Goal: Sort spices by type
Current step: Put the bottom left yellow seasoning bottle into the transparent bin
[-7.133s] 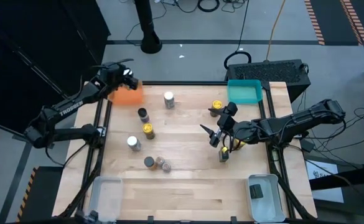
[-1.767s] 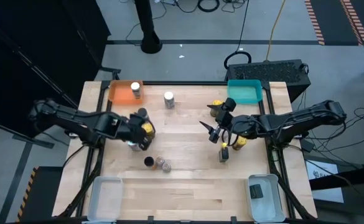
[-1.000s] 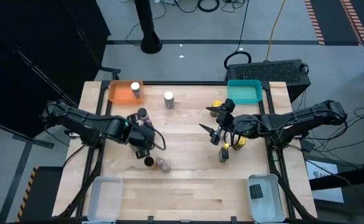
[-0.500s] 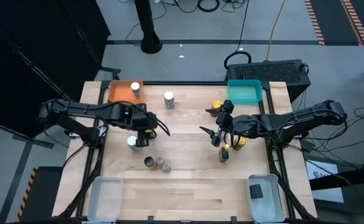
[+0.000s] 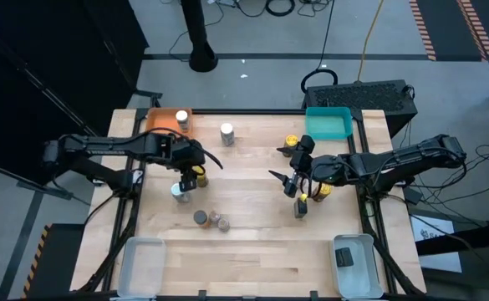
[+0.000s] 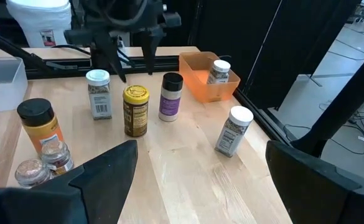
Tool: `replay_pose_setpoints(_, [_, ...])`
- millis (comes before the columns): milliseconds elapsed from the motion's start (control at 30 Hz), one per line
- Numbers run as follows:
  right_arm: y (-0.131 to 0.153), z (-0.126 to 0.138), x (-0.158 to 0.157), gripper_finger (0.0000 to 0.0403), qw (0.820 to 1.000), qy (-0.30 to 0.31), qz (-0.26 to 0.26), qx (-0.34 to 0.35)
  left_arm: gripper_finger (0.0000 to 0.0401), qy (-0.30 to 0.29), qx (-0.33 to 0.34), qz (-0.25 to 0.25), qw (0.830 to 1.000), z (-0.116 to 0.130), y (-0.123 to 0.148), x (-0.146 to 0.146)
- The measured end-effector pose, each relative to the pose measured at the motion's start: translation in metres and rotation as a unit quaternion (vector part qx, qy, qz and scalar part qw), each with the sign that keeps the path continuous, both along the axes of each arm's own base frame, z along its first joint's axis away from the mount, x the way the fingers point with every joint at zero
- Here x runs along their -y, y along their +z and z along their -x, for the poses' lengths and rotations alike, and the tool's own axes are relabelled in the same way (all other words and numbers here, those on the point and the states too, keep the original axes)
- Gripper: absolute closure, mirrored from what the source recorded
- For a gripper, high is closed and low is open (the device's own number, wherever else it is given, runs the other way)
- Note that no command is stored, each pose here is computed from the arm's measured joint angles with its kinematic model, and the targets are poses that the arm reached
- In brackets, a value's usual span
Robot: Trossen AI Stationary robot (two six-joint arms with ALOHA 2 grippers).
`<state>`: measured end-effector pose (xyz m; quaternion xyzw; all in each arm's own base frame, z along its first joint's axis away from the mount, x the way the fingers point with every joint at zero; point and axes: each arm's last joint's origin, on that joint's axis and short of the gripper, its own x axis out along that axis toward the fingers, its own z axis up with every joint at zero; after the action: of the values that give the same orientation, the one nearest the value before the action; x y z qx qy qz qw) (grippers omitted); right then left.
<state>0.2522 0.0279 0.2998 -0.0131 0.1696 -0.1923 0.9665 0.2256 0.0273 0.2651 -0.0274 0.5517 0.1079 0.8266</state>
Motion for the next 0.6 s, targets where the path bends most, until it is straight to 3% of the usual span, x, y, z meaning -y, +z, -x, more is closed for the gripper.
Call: replay_pose_setpoints(600, [-0.0001,0.0,0.0,0.0064,1.0,0.001,0.003,-0.002,0.0157,0.0,0.002,-0.004,1.0,-0.0016,-0.0069,0.0015])
